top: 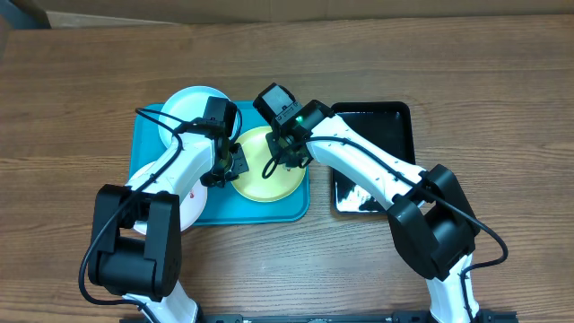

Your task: Clean dirty plates on tray and stack at the side

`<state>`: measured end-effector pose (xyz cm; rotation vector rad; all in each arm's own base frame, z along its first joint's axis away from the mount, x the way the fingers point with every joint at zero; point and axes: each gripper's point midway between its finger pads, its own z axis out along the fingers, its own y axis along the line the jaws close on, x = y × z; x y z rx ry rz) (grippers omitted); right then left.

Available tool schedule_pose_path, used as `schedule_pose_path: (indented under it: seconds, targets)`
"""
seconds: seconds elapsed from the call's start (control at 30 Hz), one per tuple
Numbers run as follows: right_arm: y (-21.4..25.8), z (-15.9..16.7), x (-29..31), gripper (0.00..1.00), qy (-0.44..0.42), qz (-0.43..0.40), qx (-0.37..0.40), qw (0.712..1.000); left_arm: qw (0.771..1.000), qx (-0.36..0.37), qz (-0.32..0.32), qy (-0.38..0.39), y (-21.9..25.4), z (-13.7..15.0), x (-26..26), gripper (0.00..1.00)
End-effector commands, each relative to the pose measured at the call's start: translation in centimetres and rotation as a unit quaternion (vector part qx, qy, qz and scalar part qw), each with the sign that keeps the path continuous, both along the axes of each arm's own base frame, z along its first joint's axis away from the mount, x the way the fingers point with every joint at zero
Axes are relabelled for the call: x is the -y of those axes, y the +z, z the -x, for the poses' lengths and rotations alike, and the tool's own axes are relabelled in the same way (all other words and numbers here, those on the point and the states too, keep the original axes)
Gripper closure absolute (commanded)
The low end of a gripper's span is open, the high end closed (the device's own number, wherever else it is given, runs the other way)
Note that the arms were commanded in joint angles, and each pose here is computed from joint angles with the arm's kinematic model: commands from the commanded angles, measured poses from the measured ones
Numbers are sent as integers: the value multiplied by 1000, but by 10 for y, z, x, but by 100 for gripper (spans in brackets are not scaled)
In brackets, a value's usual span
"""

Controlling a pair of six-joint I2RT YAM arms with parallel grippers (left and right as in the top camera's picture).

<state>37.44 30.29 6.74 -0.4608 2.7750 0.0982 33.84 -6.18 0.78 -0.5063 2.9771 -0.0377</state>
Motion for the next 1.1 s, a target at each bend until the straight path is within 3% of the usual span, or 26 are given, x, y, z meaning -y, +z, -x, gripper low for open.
schedule_pose_path:
  seconds: [0.0,0.6,1.07]
  targets:
    - [3,-8,2,96,-12,4,16,1000,999,-22,-24,13,-10,11,-8,96]
    - [-78,4,8,96,-35,44,-55,997,999,-26,-25,13,-10,13,-8,96]
    - [-85,49,-39,96,39,-79,-181,980,999,-25,-25,13,-10,13,-8,96]
